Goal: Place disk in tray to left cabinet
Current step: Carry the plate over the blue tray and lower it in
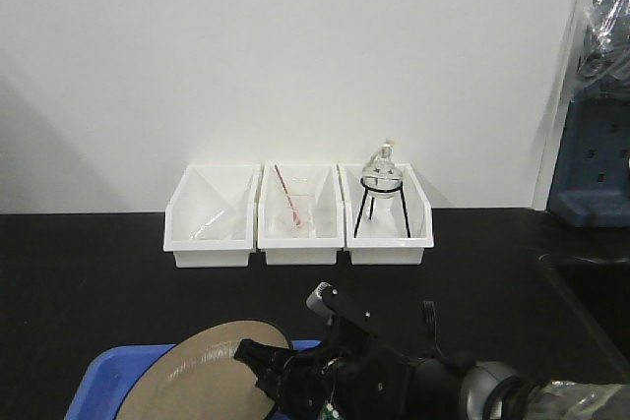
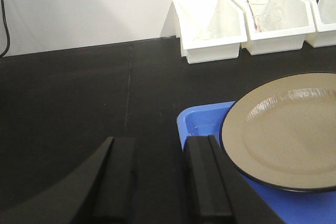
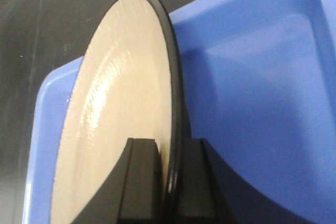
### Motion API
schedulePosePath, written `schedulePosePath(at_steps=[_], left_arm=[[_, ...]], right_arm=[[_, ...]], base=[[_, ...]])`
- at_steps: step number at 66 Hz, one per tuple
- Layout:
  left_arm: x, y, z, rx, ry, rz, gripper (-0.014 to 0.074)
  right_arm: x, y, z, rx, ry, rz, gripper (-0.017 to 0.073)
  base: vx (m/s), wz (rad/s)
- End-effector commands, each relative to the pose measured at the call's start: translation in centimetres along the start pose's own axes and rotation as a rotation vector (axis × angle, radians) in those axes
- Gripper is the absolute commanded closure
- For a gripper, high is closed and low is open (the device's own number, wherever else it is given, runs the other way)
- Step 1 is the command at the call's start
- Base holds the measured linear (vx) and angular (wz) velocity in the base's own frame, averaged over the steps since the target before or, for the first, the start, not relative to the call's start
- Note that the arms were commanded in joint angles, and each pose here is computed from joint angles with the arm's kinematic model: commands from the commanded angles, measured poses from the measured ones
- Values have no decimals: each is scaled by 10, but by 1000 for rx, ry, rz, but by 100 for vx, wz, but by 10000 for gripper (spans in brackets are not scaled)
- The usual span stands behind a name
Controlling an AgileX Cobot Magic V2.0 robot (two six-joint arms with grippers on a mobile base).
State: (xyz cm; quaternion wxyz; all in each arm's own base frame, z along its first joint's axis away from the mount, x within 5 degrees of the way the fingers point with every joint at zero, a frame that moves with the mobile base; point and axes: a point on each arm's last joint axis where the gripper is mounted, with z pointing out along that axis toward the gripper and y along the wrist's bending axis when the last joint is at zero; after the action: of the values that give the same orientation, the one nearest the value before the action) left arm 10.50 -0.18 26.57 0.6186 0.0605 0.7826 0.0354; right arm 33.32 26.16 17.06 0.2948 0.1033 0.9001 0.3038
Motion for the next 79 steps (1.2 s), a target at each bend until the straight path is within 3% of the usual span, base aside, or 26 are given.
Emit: schedulePosePath(at_steps=[1,11,18,28,38,45,54,62,68,76,79], left_arm=[[-18,3,-1,-19,-105,-3,227],[-18,3,-1,-19,-105,-3,227],[-18,3,-1,-19,-105,-3,227],[-18,3,-1,-19,-105,-3,227],[-18,3,-1,-19,-105,-3,227],[-18,3,-1,-19,-105,-3,227],[-18,3,-1,-19,-106,-3,227],[-19,3,-2,-21,-113,-3,227],[-18,3,0,-17,-102,-19,226],[-24,3,10,7,-15,-48,193],[-30,3,17,18,30,-48,174]], right_arm=[[-5,10,-8,-26,9,-60,534],[1,7,-5,-10,65,-163,458],[1,7,-6,-11,78,-213,354],[-3,1,-10,1,117,-226,178],[-19,-9,-19,18,134,-197,80],[-35,-14,-29,20,103,-174,71],[-58,-16,-48,10,36,-200,71],[-74,-11,-70,-12,-37,-282,77],[-80,-4,-82,-28,-92,-379,89],[-78,-3,-86,-30,-61,-459,101],[-77,-6,-87,-24,-20,-462,102]], base=[[0,0],[0,0],[0,0],[0,0],[0,0],[0,0],[0,0],[0,0],[0,0],[0,0],[0,0]])
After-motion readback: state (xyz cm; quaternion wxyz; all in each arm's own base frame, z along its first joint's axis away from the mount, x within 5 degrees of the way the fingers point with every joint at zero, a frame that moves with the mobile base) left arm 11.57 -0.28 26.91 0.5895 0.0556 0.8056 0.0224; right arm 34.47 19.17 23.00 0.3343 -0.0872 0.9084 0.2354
